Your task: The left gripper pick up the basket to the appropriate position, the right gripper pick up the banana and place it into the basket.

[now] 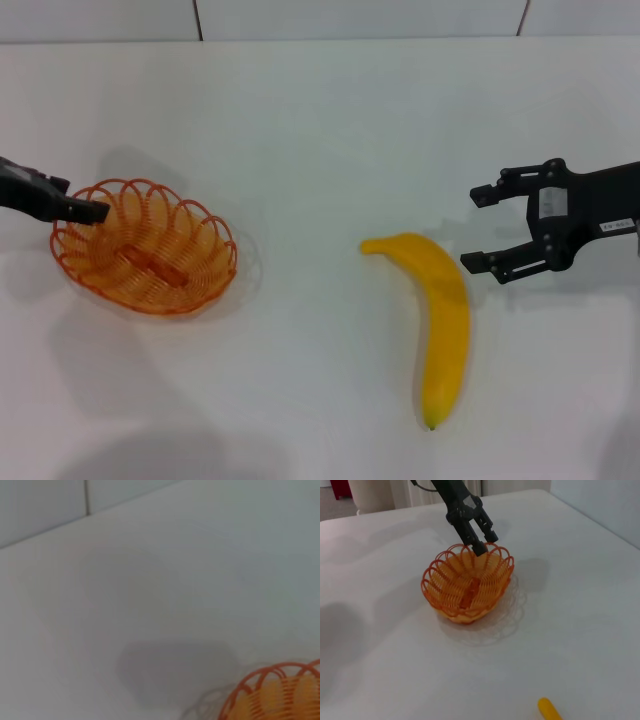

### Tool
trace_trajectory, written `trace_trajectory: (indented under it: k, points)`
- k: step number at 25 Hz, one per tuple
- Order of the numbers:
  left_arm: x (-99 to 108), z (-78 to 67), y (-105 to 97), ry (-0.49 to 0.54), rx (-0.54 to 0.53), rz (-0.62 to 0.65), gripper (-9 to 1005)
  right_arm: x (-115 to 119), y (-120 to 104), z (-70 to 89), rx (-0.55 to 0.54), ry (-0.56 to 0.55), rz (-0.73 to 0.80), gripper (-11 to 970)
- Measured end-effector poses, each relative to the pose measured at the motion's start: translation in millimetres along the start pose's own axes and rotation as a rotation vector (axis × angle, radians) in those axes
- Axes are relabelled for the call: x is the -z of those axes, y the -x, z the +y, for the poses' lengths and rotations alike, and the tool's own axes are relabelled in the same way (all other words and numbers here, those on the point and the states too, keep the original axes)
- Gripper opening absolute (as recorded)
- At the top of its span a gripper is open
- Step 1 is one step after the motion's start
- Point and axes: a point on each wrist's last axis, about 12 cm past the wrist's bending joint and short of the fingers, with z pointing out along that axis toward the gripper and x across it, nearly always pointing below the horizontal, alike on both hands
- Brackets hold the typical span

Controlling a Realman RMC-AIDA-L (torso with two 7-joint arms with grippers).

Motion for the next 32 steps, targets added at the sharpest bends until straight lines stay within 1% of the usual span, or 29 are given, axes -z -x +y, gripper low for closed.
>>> trace_trajectory:
  k: [6, 11, 20, 27, 32]
  points:
    - [-10.2, -2.5, 1.3, 0.013, -0.016, 0.017, 712, 0.0, -1.3, 0.0, 0.000, 0.001, 0.012, 880]
    - [-13.7, -3.9, 0.5, 0.023, -0.025, 0.030, 708, -1.0, -2.5, 0.0, -0.004, 0.004, 0.018, 880]
    - [-19.8, -7.5, 3.4, 0.034, -0.032, 0.017, 701, -2.1, -3.3, -0.1, -0.009, 0.006, 0.021, 880]
    - [-21.1, -8.5, 4.5, 0.034, -0.042, 0.022, 502, -4.0, -5.0, -2.9, -0.022, -0.004, 0.027, 880]
    - [-21.2, -8.7, 4.6, 0.034, -0.043, 0.023, 261, -4.6, -4.8, -3.3, -0.021, -0.004, 0.034, 880]
